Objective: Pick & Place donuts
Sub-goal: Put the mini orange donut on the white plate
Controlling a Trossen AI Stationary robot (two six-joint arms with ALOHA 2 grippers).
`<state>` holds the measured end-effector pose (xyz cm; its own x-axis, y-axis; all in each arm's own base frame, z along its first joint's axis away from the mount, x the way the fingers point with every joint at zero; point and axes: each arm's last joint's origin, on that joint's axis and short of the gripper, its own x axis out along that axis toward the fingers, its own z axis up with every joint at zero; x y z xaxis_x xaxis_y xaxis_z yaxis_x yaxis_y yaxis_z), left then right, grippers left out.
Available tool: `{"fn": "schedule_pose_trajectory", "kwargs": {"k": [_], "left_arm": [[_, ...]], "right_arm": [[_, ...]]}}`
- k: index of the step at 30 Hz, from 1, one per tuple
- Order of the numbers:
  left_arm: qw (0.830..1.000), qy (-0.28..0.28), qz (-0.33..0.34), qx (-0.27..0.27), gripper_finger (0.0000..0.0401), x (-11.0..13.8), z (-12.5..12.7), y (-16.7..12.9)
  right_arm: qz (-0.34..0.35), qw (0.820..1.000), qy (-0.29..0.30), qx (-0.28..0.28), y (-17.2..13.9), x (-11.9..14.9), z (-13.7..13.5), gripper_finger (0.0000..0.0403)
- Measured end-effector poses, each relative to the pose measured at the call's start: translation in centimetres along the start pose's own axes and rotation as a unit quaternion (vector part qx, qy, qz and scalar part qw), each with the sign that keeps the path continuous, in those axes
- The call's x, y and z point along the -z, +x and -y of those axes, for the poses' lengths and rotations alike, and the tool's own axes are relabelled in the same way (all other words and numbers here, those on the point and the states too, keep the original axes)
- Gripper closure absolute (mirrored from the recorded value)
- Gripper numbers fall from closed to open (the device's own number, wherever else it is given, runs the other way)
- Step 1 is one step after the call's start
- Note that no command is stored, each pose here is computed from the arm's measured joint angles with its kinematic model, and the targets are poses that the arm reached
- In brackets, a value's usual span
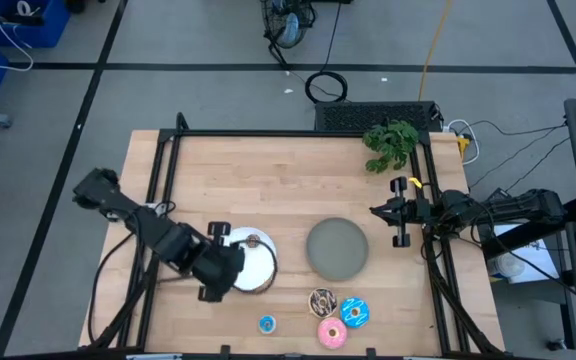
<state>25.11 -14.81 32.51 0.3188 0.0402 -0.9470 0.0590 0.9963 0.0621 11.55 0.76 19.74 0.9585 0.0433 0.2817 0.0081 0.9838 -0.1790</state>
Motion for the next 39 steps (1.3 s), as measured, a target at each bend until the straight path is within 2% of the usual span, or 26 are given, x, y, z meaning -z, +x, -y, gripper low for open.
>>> {"fn": "schedule_pose_trajectory", "kwargs": {"k": [4,7,10,16,21,27,33,35,39], "left_arm": [[0.999,-0.032,-0.005,0.018,0.0381,2.3,-1.5,2.4],[0.998,-0.056,0.001,0.022,0.0386,3.3,-2.1,4.7],[0.997,-0.063,0.000,0.046,0.0394,4.0,-2.2,7.0],[0.994,-0.076,0.001,0.077,0.0379,5.1,-2.5,10.4],[0.994,-0.080,0.002,0.079,0.0394,5.9,-2.6,11.8],[0.993,-0.094,0.012,0.076,0.0374,6.1,-2.8,12.5],[0.993,-0.100,-0.006,0.070,0.0394,6.1,-2.6,14.4],[0.993,-0.099,-0.008,0.069,0.0382,6.0,-2.5,14.9],[0.992,-0.095,-0.014,0.078,0.0330,5.8,-2.4,15.5]], "right_arm": [[0.000,1.000,0.000,0.000,0.0,0.0,0.0,0.0403],[0.000,1.000,0.000,0.000,0.0,0.0,0.0,0.0403],[0.000,1.000,0.000,0.000,0.0,0.0,0.0,0.0403],[0.000,1.000,0.000,0.000,0.0,0.0,0.0,0.0403],[0.000,1.000,0.000,0.000,0.0,0.0,0.0,0.0403],[0.000,1.000,0.000,0.000,0.0,0.0,0.0,0.0403],[0.000,1.000,0.000,0.001,0.0,0.0,0.0,0.0403],[0.000,1.000,0.000,0.002,0.0,0.0,0.0,0.0403],[0.001,1.000,0.000,0.002,0.0,0.0,0.0,0.0403]]}}
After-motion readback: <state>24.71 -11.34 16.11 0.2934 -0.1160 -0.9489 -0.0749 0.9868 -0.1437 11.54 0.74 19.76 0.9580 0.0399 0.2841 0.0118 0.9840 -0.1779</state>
